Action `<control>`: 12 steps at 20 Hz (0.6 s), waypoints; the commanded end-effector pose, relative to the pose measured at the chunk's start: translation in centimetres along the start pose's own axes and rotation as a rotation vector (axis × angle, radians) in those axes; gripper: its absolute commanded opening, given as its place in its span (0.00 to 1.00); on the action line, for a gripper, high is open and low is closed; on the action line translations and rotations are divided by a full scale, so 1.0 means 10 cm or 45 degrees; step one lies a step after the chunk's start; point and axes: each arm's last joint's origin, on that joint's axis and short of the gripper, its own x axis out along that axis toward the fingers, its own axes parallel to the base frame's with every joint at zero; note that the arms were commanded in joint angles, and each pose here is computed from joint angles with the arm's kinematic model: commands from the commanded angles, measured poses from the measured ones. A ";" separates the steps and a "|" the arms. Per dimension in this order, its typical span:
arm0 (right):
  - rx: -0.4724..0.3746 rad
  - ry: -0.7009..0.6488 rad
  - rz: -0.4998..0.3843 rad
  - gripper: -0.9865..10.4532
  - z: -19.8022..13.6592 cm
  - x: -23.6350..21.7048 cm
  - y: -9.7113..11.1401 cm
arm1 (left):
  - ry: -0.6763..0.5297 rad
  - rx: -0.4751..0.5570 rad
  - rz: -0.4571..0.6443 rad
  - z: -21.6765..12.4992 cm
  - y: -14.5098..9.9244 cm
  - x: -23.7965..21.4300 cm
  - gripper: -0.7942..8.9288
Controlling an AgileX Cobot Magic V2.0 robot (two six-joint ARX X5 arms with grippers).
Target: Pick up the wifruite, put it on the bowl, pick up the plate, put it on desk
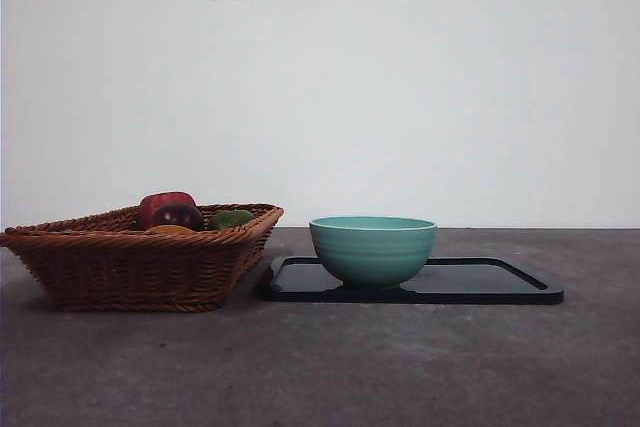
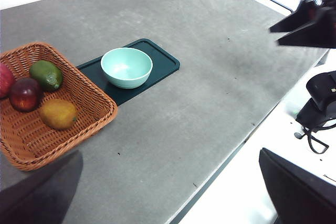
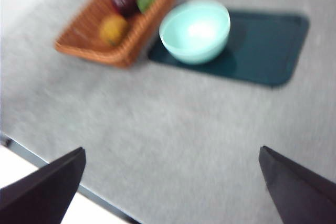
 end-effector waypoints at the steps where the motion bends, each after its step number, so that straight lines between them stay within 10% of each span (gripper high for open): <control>1: 0.050 0.043 0.022 0.58 0.12 0.14 0.09 | -0.028 0.018 -0.012 0.03 -0.01 -0.03 0.63; 12: 0.098 0.317 -0.112 0.58 1.04 1.14 0.40 | -0.027 0.017 -0.012 0.03 -0.01 -0.03 0.63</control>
